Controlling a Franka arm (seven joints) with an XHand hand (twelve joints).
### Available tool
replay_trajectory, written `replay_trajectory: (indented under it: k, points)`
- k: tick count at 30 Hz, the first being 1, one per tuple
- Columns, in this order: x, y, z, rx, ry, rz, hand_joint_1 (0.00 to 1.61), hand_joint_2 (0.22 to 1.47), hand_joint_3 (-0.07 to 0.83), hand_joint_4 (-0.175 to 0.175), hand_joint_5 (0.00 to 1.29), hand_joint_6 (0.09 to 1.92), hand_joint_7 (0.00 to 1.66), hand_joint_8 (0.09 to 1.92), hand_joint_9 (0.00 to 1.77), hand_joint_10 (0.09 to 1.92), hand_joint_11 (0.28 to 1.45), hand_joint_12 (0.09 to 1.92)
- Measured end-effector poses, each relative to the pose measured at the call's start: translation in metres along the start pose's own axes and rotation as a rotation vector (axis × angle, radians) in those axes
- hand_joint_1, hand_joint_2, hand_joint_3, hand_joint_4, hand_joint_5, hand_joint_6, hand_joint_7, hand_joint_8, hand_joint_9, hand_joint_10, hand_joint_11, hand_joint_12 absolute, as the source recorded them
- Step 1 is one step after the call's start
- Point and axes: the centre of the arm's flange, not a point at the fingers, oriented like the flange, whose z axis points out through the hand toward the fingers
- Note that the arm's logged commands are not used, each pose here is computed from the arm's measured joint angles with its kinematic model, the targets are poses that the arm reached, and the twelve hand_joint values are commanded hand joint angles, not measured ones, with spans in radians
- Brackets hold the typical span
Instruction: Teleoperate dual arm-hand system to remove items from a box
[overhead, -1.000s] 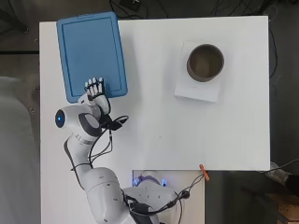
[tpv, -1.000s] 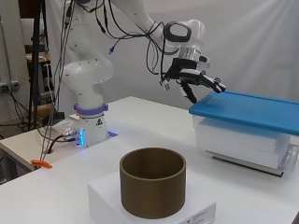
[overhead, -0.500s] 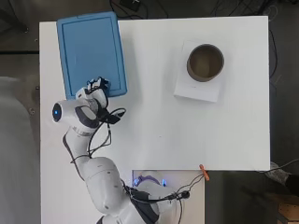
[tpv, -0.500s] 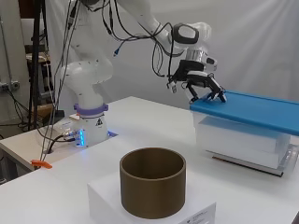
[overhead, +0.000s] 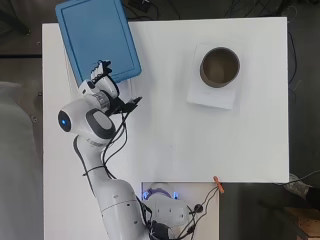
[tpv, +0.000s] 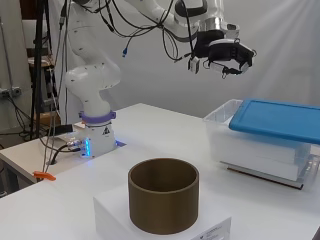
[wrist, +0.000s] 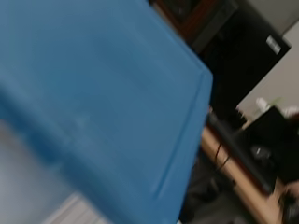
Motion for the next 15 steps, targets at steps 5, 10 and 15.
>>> replay_trajectory:
  k: [5,10,15]
  points:
    - [-0.023,0.054,-0.028,-0.344,0.109,-0.124,0.5,1.16,-0.012,-0.051,0.47,0.63,0.76,0.85,0.8,0.88,0.59,0.52]
    - [-0.061,0.108,-0.028,-0.024,0.193,0.048,0.22,1.04,0.0,-0.033,0.64,0.09,0.82,1.2,0.9,1.42,0.59,1.14]
    - [-0.058,0.059,-0.01,0.681,0.361,0.152,0.23,1.06,0.002,0.001,0.74,0.09,0.79,1.6,0.93,1.63,0.57,1.34]
